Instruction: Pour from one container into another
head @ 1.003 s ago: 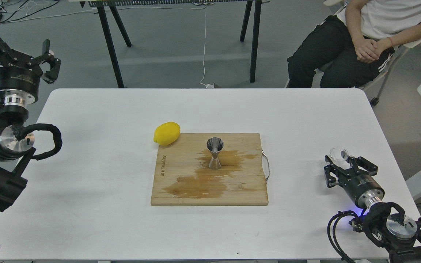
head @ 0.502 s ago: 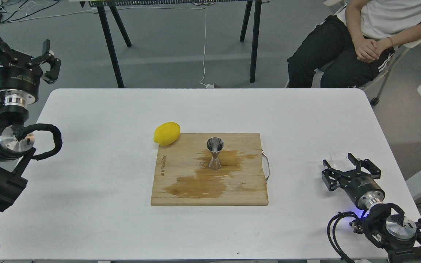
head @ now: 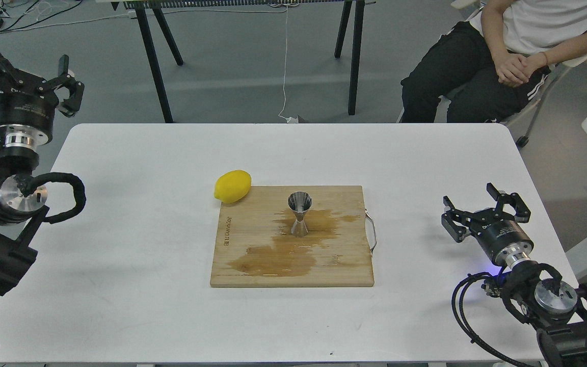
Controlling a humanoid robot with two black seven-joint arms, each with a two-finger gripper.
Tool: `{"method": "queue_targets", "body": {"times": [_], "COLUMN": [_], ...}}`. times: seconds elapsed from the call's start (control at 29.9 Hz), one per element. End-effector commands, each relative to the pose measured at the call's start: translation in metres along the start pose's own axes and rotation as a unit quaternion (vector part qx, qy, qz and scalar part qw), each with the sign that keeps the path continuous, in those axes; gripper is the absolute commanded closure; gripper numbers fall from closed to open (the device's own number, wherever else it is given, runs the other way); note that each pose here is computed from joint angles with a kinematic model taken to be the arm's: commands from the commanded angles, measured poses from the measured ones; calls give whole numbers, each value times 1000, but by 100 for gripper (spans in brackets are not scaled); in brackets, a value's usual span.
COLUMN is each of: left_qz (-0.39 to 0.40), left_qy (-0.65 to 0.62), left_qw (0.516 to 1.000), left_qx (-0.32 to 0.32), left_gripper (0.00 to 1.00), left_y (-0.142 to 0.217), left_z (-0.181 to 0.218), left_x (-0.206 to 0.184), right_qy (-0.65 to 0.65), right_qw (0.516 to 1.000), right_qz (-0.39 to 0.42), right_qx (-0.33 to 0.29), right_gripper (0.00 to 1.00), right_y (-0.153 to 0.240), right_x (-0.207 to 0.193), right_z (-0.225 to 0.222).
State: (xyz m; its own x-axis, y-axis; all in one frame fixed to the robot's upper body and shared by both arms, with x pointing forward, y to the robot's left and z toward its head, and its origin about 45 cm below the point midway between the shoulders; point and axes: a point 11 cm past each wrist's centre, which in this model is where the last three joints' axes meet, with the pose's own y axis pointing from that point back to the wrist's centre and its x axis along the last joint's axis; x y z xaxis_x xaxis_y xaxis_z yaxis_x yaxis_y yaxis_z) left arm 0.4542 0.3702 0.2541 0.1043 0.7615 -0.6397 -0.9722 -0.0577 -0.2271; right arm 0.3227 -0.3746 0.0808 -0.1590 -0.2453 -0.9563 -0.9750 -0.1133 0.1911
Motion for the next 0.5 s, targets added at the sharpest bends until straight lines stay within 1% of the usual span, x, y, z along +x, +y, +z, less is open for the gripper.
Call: {"method": "queue_targets", "body": {"times": [0.0, 0.13, 0.27, 0.33, 0.47], "left_qz": [0, -5, -5, -5, -4], "left_qy": [1, 2, 3, 5, 11], "left_qw": [1000, 1000, 1000, 1000, 1000], "left_qx": [-1, -1, 1, 3, 8], "left_gripper": [0, 0, 0, 0, 0], "left_y": [0, -1, 0, 1, 3], "left_z": [0, 0, -1, -4, -11], "left_x": [-1, -4, -4, -4, -5], "right_qy": [36, 81, 109, 114, 133], "right_qw": [998, 993, 987, 983, 977], "right_qz": [-42, -81, -121, -137, -134], "right_qx": [-4, -1, 15, 37, 97], "right_gripper": [1, 1, 0, 0, 0], "right_y": [-26, -47, -67, -77, -89], "right_x": [-38, -80, -123, -141, -158], "right_z": [-11, -31, -43, -53, -81]}}
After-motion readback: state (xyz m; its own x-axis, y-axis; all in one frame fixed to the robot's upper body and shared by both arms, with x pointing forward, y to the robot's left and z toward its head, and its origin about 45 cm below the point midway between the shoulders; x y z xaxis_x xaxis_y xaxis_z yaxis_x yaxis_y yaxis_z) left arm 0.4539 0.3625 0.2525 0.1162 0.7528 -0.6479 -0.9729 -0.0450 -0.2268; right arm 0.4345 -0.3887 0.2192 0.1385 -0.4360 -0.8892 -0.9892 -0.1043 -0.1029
